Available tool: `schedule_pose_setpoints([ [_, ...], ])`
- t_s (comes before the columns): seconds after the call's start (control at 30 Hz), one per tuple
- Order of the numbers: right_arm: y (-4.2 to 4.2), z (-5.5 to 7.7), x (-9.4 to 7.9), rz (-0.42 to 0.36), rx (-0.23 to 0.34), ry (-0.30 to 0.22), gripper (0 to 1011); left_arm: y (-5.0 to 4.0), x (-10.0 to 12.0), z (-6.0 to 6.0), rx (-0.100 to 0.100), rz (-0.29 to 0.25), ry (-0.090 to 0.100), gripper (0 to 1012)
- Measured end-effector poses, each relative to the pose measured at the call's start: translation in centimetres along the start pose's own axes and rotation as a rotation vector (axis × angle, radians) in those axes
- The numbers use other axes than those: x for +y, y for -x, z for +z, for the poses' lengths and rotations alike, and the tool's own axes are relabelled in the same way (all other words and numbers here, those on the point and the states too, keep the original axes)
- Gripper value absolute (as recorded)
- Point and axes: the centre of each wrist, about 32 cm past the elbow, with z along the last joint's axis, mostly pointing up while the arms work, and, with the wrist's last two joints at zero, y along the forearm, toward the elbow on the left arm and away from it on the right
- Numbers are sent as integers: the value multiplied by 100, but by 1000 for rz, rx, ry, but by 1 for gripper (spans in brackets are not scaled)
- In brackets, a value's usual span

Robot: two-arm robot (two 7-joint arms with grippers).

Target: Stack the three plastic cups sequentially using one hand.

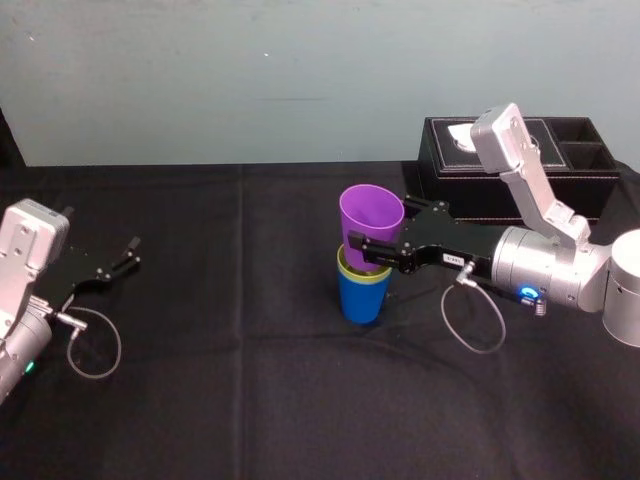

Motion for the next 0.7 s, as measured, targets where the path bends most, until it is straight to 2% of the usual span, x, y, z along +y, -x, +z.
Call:
schedule_pose_setpoints([
  [0.7,-2,-26,27,9,5,19,735,0,0,0,0,0,0,1011],
])
